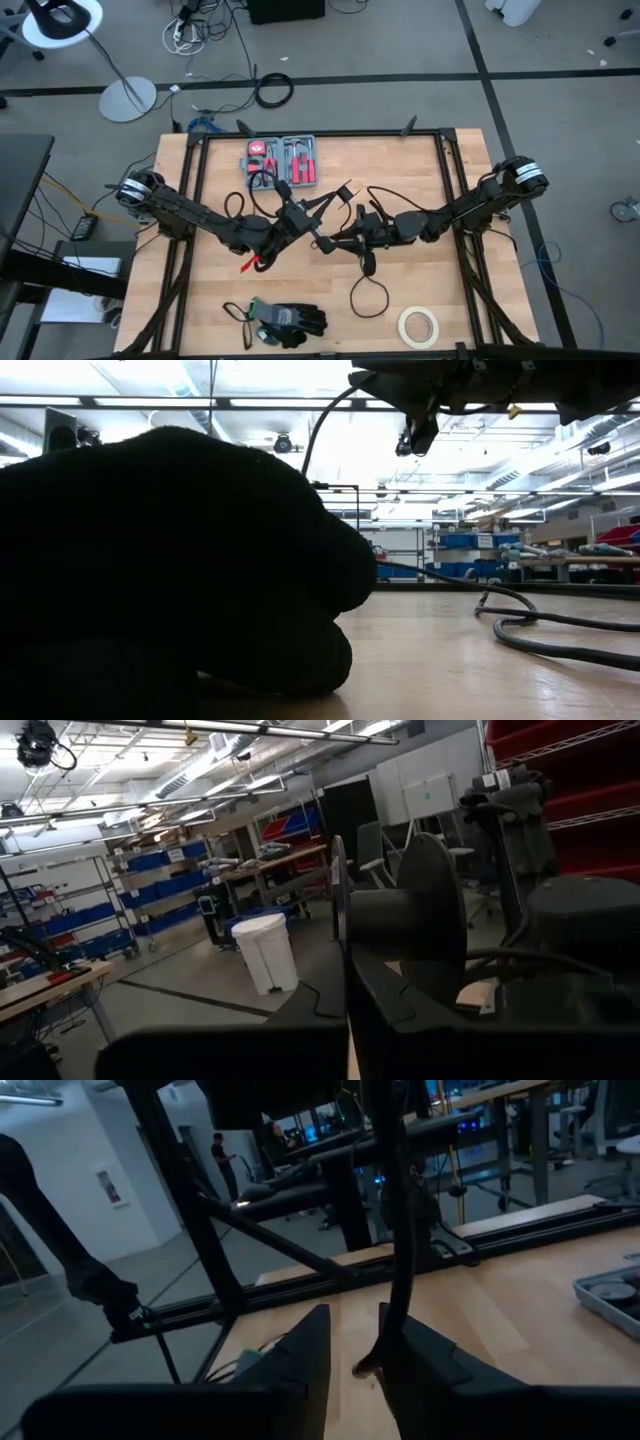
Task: Coil cords
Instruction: Coil the black wire cable into the black spool
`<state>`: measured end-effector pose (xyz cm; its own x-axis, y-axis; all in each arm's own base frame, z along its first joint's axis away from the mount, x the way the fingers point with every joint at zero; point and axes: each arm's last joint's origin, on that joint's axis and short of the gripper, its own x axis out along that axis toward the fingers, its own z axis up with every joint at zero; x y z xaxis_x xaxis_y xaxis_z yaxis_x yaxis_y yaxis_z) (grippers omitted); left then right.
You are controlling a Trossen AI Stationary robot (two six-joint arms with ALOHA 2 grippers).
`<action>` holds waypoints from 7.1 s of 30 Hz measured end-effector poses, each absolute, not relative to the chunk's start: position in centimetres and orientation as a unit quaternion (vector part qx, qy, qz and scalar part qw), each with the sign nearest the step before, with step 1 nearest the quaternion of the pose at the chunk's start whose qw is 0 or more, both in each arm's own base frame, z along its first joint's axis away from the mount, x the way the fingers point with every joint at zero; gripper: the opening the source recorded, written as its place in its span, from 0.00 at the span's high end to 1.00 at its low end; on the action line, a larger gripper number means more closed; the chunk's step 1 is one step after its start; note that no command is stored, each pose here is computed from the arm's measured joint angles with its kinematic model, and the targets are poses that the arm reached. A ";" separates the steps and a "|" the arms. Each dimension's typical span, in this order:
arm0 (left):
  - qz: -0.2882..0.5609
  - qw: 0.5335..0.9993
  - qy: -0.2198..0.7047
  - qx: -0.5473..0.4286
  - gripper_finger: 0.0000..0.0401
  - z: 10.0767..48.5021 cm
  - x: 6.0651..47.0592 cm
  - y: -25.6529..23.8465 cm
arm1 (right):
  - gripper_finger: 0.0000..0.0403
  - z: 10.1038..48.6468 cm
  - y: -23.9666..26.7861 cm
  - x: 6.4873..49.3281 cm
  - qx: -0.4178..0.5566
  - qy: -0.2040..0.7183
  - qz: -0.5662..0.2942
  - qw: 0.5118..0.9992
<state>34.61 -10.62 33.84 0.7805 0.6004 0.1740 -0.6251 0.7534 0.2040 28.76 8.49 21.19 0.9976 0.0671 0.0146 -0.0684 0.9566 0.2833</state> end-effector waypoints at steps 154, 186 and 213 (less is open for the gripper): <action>0.281 0.952 0.062 0.104 1.00 29.9 33.2 -15.4 | 0.91 28.6 13.9 26.5 -0.285 0.125 -0.349 0.884; 0.275 0.951 0.095 0.105 1.00 28.6 33.3 -15.2 | 0.84 30.4 15.5 25.5 -0.324 0.109 -0.341 0.876; 0.294 0.948 0.090 0.077 1.00 28.7 34.4 -12.8 | 0.84 31.4 15.7 26.0 -0.227 0.004 -0.258 0.939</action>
